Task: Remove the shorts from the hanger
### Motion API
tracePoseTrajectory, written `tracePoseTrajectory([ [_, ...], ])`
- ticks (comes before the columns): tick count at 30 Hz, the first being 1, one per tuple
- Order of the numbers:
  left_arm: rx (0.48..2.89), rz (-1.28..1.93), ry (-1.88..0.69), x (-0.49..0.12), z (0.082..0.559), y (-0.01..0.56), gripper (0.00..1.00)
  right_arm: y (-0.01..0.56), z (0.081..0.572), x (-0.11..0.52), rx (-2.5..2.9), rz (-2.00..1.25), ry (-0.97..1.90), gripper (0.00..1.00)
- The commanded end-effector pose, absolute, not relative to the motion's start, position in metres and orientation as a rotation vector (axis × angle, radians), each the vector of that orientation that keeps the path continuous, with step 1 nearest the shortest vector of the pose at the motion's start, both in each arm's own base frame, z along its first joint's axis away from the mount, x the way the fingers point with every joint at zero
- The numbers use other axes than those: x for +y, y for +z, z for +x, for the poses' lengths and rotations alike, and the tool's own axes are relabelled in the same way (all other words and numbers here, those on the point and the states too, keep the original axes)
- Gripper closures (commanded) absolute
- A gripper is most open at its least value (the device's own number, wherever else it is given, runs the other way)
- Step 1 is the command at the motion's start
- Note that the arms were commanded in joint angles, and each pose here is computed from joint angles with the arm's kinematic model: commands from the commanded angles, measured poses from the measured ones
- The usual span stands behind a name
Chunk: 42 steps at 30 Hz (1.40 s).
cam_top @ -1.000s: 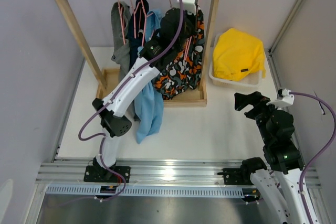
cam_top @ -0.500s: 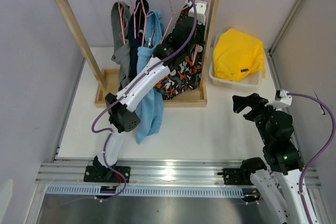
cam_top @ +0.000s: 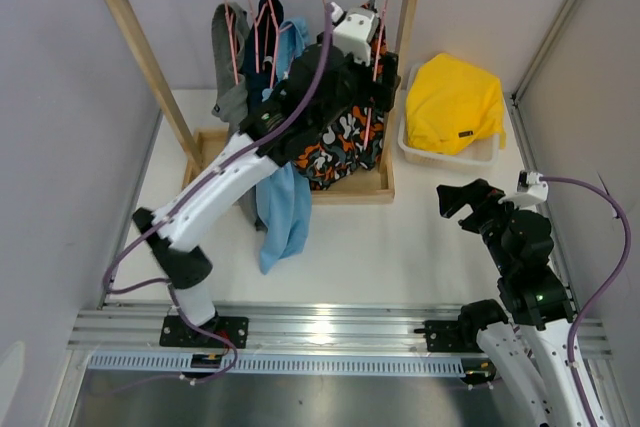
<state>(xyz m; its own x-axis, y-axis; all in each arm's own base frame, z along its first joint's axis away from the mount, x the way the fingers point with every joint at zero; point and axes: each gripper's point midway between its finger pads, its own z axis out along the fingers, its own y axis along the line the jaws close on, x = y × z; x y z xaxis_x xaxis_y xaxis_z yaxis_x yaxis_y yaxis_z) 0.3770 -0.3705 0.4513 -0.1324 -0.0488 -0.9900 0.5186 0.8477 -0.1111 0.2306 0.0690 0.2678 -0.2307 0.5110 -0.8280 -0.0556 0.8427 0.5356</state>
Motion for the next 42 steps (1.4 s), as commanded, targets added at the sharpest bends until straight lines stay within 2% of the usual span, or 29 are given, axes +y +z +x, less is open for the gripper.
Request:
tracePoseTrajectory([
  [1,1.539,0.359,-0.586,-0.326,0.319,0.512,0.01,0.273,0.231,0.073,1.711,0.347,0.574,0.01],
  [3,1.545,0.353,-0.563,-0.311,0.311,0.508,0.01,0.272,0.232,0.074,1.713,0.350,0.582,0.00],
  [4,1.497,0.330,-0.555,-0.294,0.302,0.526,0.01,0.273,0.232,0.075,1.710,0.349,0.587,0.01],
  [12,1.502,0.260,-0.398,-0.244,0.320,0.517,0.01,0.276,0.228,0.080,1.714,0.346,0.611,0.00],
  [26,1.495,0.247,-0.371,-0.257,0.373,0.517,0.01,0.275,0.216,0.075,1.723,0.359,0.600,0.01],
  [32,1.547,0.243,-0.313,-0.262,0.399,0.500,0.02,0.275,0.211,0.072,1.724,0.358,0.585,0.00],
  [35,1.578,0.247,-0.298,-0.265,0.411,0.487,0.04,0.274,0.211,0.071,1.728,0.358,0.578,0.01],
  [42,1.654,0.259,-0.280,-0.271,0.429,0.451,0.19,0.271,0.211,0.070,1.736,0.350,0.567,0.00],
])
